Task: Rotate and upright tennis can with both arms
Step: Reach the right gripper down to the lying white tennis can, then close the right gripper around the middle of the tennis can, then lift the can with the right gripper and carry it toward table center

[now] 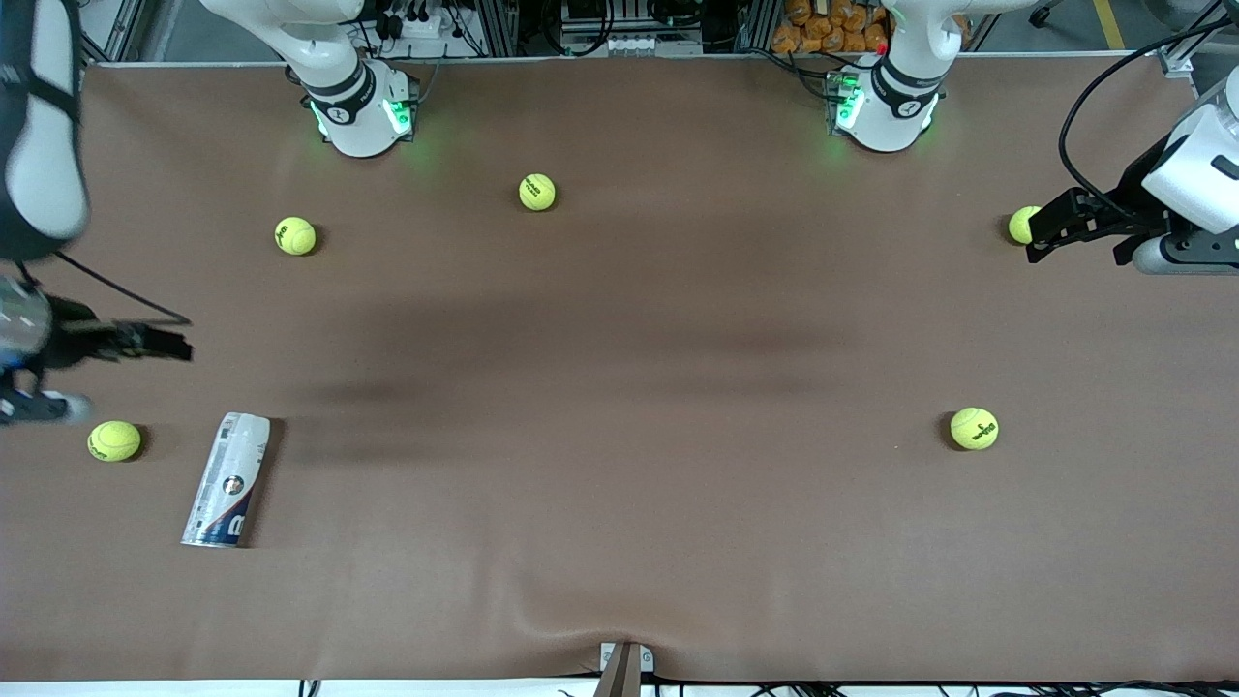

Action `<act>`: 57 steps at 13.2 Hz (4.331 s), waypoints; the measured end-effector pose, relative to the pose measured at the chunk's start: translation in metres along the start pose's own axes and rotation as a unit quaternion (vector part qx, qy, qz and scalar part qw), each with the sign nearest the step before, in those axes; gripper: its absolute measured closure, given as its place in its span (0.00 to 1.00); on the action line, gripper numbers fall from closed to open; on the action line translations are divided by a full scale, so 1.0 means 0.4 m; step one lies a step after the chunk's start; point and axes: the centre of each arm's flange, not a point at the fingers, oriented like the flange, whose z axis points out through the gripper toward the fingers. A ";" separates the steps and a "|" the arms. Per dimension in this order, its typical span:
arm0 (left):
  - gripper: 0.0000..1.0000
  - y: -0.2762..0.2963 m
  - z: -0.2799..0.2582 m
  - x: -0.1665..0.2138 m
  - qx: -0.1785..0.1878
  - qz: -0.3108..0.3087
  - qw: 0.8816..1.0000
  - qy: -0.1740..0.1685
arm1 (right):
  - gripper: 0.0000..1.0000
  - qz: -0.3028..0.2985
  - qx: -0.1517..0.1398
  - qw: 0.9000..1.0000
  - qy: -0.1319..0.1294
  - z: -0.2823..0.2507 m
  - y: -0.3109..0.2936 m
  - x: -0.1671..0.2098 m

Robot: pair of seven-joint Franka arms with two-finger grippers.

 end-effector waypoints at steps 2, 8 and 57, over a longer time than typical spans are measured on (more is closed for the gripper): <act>0.00 0.000 0.000 0.000 0.000 0.000 1.000 0.000 | 0.00 -0.001 -0.001 1.000 0.001 0.157 0.009 0.091; 0.00 0.000 0.000 0.000 0.000 0.000 1.000 0.000 | 0.00 0.015 -0.004 1.000 0.012 0.429 0.084 0.203; 0.00 -0.010 0.039 0.012 0.000 -0.004 1.000 -0.016 | 0.12 -0.444 0.046 0.884 0.140 0.525 -0.717 0.253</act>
